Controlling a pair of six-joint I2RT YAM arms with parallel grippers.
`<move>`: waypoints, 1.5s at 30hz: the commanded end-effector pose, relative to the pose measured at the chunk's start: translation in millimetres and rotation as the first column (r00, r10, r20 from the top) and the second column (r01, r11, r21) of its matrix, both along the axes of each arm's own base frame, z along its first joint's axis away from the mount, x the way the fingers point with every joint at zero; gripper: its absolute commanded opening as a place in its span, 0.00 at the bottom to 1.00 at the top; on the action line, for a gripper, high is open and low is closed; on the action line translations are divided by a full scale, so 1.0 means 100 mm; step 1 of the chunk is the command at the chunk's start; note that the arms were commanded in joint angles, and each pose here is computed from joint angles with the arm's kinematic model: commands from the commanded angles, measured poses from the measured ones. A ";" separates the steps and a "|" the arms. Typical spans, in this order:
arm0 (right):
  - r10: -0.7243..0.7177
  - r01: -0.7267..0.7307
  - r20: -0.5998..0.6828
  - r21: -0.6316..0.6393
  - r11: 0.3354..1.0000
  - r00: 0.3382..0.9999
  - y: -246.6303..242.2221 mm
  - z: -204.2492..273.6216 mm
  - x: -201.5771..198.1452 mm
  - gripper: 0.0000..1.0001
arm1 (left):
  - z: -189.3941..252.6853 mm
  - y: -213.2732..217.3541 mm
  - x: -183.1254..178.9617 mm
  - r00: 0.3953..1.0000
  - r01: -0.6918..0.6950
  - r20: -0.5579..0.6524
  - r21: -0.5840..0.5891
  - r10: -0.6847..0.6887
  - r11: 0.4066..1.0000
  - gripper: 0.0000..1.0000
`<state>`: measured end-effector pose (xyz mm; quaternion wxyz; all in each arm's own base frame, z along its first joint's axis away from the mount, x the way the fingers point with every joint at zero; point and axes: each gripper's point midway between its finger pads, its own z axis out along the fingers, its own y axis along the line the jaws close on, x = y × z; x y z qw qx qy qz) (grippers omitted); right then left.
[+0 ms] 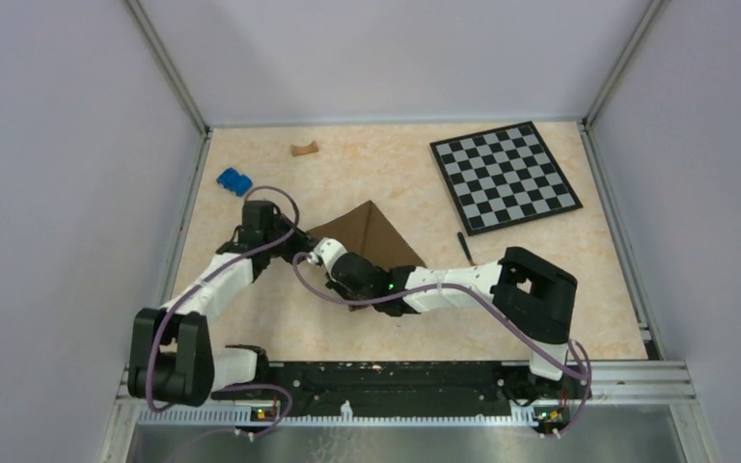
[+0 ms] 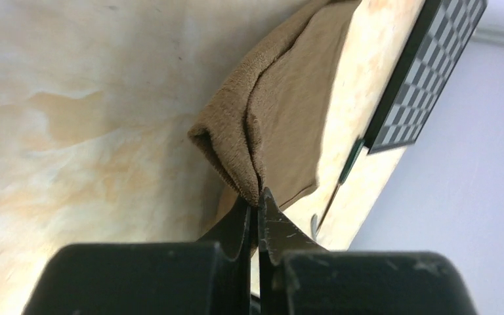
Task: Fold the napkin into a case and place the utensils inside
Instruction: Turn over the upper triangle folded napkin at the center of the board.
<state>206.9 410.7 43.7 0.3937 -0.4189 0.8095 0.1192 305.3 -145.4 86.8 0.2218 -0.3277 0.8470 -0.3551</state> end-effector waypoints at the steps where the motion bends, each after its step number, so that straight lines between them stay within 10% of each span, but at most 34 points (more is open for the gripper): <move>1: 0.276 -0.216 -0.186 0.289 0.933 0.943 0.70 0.62 -0.55 0.00 | 0.56 0.61 0.07 0.979 -0.201 0.053 0.133 0.196 0.970 0.00; 9: 0.748 -0.309 -0.318 0.765 0.566 0.583 1.48 1.74 -1.46 0.00 | 2.15 1.57 -0.26 0.818 -0.538 0.457 0.389 0.350 0.748 0.00; 15: 0.790 -0.145 -0.377 0.855 0.498 0.484 1.33 1.62 -1.26 0.00 | 2.07 1.28 0.14 0.857 -0.390 0.483 0.379 0.180 0.839 0.00; 22: 0.678 0.132 -0.568 0.803 0.582 0.467 0.70 0.84 -0.70 0.00 | 0.91 0.64 0.85 0.964 -0.088 0.263 0.459 -0.040 0.884 0.00; 29: 0.528 0.235 -0.683 0.697 0.678 0.504 0.18 0.18 -0.49 0.00 | 0.41 -0.32 1.16 0.935 0.172 0.228 0.377 -0.271 0.910 0.02; 32: 0.457 0.282 -0.720 0.652 0.704 0.523 -0.01 0.01 -0.41 0.00 | 0.24 -0.59 1.13 0.921 0.263 0.189 0.339 -0.339 0.903 0.12; 41: 0.143 0.324 -0.768 0.421 0.847 0.625 -0.68 -0.27 -0.22 0.48 | 0.60 -0.71 0.69 0.834 0.403 0.259 0.318 -0.487 0.858 0.68; 45: 0.114 0.323 -0.772 0.389 0.863 0.625 -0.78 -0.32 -0.25 0.49 | 0.58 -0.63 0.21 0.813 0.461 0.203 0.348 -0.546 0.816 0.72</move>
